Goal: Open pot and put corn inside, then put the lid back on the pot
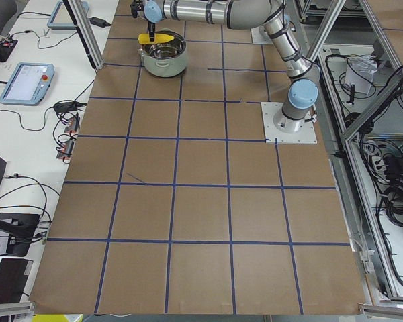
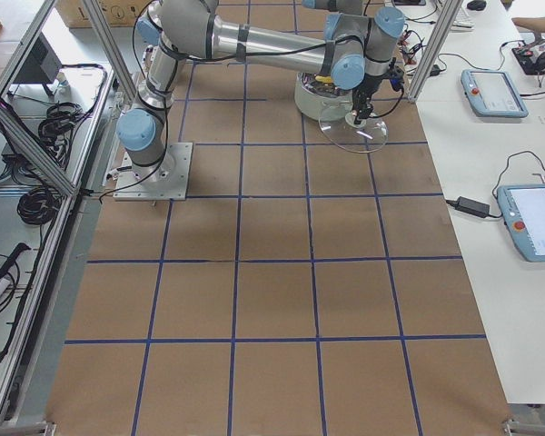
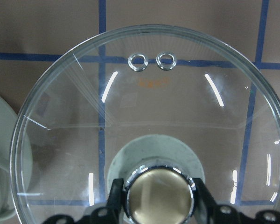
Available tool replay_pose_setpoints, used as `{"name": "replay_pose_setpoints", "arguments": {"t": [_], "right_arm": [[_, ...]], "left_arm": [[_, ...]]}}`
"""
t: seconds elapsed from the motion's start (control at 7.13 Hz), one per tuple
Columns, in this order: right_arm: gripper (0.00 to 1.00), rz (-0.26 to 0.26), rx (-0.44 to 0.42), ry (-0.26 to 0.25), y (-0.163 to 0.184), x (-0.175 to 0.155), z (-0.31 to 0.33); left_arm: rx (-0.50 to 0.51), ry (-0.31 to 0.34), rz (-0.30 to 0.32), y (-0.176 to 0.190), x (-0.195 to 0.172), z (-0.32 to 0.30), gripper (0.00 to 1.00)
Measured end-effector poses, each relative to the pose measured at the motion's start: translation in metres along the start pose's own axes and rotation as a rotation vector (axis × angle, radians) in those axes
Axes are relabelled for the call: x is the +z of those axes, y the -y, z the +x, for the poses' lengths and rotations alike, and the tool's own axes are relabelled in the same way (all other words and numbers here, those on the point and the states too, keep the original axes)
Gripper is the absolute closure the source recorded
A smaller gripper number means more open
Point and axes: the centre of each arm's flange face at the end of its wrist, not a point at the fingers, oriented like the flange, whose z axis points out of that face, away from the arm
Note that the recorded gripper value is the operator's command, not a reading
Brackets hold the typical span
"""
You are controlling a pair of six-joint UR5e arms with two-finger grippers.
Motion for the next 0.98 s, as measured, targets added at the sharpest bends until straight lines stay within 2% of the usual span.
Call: {"name": "replay_pose_setpoints", "arguments": {"t": [0.84, 0.98], "right_arm": [[0.92, 0.001, 0.005, 0.006, -0.001, -0.001, -0.002], [0.92, 0.001, 0.005, 0.006, -0.001, -0.001, -0.002]], "left_arm": [[0.013, 0.018, -0.042, -0.036, -0.013, -0.023, 0.88], [0.010, 0.020, -0.044, -0.037, -0.011, -0.028, 0.22]]}}
